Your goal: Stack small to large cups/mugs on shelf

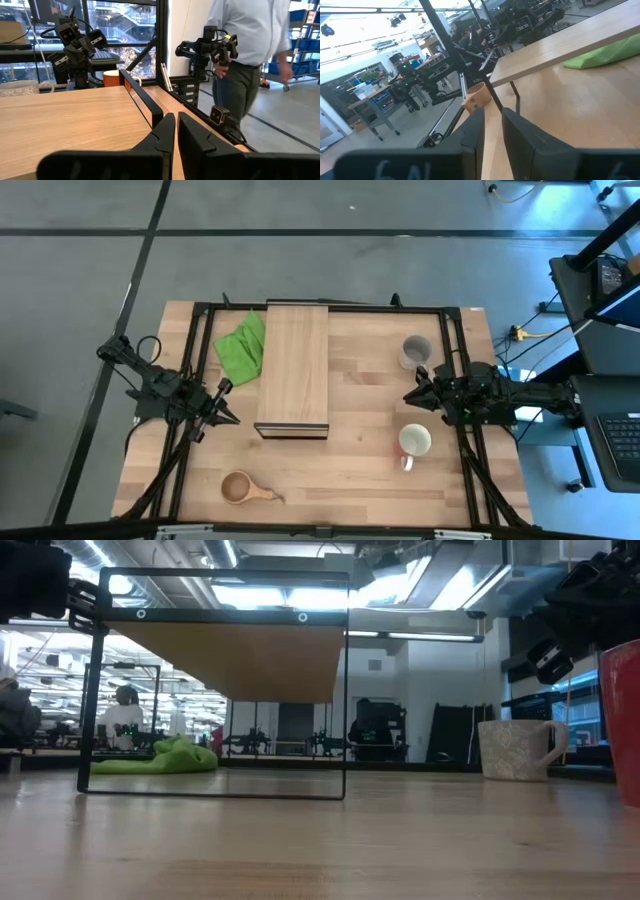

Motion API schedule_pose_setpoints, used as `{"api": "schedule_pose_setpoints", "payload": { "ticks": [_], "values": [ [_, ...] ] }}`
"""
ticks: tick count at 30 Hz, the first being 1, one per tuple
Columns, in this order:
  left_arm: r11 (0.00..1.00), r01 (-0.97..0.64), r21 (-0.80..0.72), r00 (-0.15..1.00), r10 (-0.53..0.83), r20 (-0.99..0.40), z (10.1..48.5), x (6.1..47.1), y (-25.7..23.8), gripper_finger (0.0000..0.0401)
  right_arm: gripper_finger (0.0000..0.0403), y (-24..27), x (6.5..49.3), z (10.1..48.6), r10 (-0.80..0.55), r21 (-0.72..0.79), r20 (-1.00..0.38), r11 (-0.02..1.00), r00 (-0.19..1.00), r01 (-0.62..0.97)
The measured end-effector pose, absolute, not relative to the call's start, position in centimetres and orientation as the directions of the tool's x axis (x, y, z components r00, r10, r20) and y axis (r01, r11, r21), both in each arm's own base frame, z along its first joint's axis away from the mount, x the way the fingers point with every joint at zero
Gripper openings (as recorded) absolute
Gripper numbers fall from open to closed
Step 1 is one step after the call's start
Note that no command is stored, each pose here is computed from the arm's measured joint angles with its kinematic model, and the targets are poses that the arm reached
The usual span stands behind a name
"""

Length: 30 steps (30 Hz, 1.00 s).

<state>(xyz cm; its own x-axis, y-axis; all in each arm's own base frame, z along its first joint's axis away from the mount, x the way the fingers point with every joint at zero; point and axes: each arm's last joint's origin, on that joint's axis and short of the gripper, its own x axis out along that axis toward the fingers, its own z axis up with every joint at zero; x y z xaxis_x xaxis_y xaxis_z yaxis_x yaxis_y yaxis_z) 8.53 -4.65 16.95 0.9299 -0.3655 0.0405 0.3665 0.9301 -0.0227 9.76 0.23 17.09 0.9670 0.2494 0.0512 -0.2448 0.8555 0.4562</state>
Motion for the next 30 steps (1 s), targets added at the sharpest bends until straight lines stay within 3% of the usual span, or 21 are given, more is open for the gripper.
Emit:
{"api": "schedule_pose_setpoints", "payload": {
  "ticks": [4,7,10,13,19,23,27,30],
  "values": [
    [0.930,0.367,-0.023,0.930,-0.365,0.040,16.9,8.5,-4.7,0.0014,0.0069,0.0,9.7,18.3,0.163,0.500,0.172,0.835,0.972,-0.228],
    [0.930,0.367,-0.023,0.930,-0.365,0.041,17.0,8.5,-4.7,0.0014,0.0069,0.2,9.1,20.1,0.222,0.549,0.351,0.738,0.910,-0.392],
    [0.930,0.367,-0.023,0.930,-0.365,0.041,17.0,8.5,-4.7,0.0014,0.0069,0.6,8.2,22.4,0.359,0.421,0.420,0.737,0.834,-0.529],
    [0.930,0.367,-0.023,0.930,-0.365,0.041,17.0,8.5,-4.7,0.0014,0.0069,1.0,7.1,25.8,0.451,0.262,0.393,0.780,0.801,-0.568],
    [0.930,0.367,-0.023,0.930,-0.365,0.040,17.0,8.5,-4.7,0.0014,0.0069,0.5,7.4,31.4,0.294,0.156,0.089,0.940,0.952,-0.305],
    [0.930,0.367,-0.023,0.930,-0.365,0.041,17.0,8.5,-4.7,0.0014,0.0069,-0.1,9.6,34.0,0.145,0.248,-0.138,0.963,0.980,-0.108],
    [0.930,0.367,-0.023,0.930,-0.365,0.040,16.9,8.5,-4.7,0.0014,0.0069,-0.4,12.2,35.6,0.093,0.313,-0.410,0.949,0.907,0.044],
    [0.930,0.367,-0.023,0.930,-0.365,0.041,17.0,8.5,-4.7,0.0014,0.0069,-0.7,13.3,36.1,0.024,0.299,-0.655,0.926,0.755,0.230]
  ]
}}
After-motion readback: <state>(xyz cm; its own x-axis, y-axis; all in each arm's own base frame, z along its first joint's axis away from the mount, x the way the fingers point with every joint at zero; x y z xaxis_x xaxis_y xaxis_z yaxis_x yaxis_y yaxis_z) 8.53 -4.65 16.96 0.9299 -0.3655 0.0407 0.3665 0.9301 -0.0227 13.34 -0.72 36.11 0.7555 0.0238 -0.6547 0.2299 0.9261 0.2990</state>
